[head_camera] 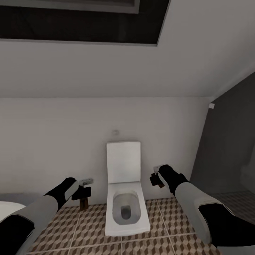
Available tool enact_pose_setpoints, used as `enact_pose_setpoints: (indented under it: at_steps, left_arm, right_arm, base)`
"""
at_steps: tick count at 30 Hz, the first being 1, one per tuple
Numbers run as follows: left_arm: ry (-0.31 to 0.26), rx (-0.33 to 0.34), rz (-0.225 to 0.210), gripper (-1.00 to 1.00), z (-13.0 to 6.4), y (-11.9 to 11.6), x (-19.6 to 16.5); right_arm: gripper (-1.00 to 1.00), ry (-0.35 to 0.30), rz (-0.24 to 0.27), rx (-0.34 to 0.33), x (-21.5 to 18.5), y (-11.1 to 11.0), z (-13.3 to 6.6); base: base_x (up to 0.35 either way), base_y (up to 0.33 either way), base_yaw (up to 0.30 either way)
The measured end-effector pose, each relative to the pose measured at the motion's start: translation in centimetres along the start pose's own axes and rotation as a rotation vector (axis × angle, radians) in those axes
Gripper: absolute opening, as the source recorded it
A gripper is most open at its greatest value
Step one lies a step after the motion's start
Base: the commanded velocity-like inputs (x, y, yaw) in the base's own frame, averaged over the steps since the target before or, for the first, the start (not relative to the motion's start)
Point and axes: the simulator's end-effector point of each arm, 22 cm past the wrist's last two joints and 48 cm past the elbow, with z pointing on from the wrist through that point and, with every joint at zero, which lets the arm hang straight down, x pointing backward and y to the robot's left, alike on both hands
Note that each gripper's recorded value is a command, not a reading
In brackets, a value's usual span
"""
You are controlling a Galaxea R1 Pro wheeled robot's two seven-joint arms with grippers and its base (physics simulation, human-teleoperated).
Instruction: Take the four mousetraps from the cabinet in the bathroom and place them on the bathroom floor. Make sure all four end up on the same floor surface, and ensure that at least two of them are either under or directly next to the same bathroom sink.
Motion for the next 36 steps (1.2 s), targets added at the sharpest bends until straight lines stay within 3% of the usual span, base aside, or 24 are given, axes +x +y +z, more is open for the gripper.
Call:
enact_pose_setpoints:
  at_steps: [24, 36]
  left_arm:
    - [0.001, -0.006, 0.001, -1.0, 0.01, -0.01, 0.02]
    - [0.003, -0.003, -0.001, -1.0, 0.01, -0.12, 0.14]
  right_arm:
    - [-1.0, 0.016, 0.0, -0.002, 0.37, 0.02, 0.01]
    - [-1.0, 0.016, -0.001, 0.0, 0.34, 0.03, -0.06]
  base:
    - [0.004, 0.0, 0.0]
    - [0.296, 0.0, 0.0]
